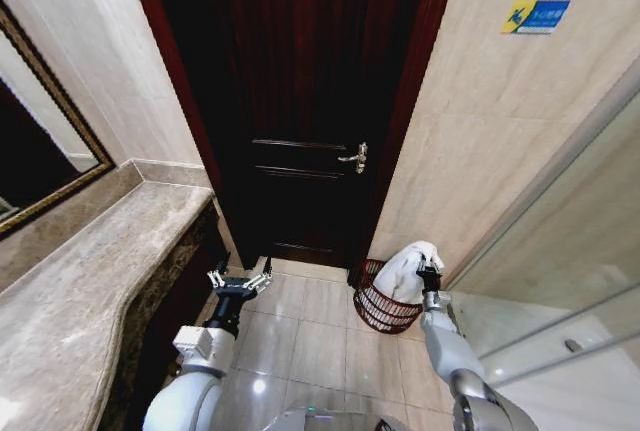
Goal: Discard the used towel into the hamper.
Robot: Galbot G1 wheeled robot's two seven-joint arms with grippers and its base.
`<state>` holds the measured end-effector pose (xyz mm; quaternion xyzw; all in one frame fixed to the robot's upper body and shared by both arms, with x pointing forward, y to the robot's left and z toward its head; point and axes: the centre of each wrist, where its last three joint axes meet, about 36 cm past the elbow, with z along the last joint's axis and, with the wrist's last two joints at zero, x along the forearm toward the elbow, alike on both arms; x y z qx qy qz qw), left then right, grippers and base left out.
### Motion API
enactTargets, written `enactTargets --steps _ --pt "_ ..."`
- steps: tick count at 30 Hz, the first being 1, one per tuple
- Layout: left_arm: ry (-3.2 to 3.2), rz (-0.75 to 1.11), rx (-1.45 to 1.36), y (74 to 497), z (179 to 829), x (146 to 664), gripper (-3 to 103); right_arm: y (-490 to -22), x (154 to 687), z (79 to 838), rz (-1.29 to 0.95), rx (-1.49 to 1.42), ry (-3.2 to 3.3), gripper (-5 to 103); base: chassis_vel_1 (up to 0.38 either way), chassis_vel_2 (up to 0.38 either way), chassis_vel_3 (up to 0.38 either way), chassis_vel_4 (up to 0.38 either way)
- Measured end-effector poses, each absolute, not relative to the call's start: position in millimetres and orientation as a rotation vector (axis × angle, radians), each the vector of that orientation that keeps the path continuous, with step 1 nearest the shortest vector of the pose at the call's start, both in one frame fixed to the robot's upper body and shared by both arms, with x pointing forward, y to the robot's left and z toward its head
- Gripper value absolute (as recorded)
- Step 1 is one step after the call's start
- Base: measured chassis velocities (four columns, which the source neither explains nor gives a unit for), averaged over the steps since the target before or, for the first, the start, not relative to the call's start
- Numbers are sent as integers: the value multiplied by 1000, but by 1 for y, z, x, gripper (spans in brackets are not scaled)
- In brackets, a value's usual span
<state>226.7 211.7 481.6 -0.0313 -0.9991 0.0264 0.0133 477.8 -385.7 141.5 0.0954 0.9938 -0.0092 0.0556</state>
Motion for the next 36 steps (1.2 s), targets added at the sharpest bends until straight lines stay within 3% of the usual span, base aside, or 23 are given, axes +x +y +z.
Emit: enactTargets --steps 36 --pt "-3112 82 -98 212 482 227 100 -365 430 104 36 322 3165 11 0 0 0 0"
